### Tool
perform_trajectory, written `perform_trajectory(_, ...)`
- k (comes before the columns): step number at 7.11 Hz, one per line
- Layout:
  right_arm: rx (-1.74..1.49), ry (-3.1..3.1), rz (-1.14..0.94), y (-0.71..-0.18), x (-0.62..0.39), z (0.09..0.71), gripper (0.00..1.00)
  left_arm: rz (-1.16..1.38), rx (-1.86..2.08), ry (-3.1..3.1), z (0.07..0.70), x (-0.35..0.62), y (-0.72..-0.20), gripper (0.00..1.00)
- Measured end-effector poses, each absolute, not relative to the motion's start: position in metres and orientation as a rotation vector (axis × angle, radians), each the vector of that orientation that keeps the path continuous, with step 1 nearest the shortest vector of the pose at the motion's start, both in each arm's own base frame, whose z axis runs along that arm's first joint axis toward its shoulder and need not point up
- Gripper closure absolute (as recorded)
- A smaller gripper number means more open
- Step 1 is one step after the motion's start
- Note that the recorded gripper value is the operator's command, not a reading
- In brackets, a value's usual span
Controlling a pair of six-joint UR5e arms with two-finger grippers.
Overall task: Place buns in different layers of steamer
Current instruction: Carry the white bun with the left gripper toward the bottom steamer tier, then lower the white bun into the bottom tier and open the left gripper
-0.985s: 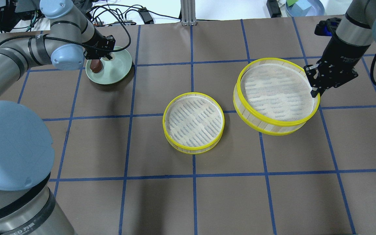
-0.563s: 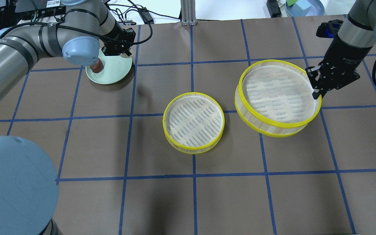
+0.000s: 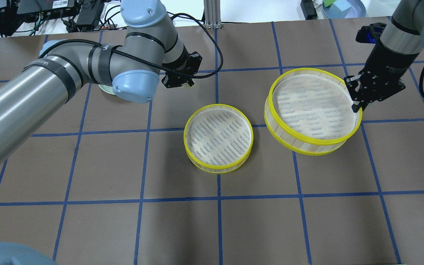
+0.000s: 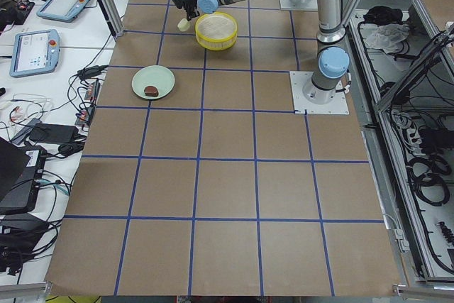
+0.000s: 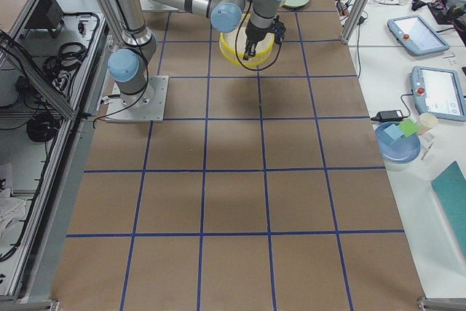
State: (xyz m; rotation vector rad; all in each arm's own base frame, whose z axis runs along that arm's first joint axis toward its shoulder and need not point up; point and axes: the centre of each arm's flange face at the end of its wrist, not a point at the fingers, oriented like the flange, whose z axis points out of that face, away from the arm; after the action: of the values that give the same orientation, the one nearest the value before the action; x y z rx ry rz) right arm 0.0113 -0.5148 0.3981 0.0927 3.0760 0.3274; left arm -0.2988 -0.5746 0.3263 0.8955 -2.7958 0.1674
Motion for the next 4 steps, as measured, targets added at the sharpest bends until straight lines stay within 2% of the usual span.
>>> perform_trajectory(4, 0.086, 3.076, 0.329, -0.515, 0.013, 0.397, 1.00, 0.008, 0.802, -2.832, 0.311, -0.346, -0.507, 1.00)
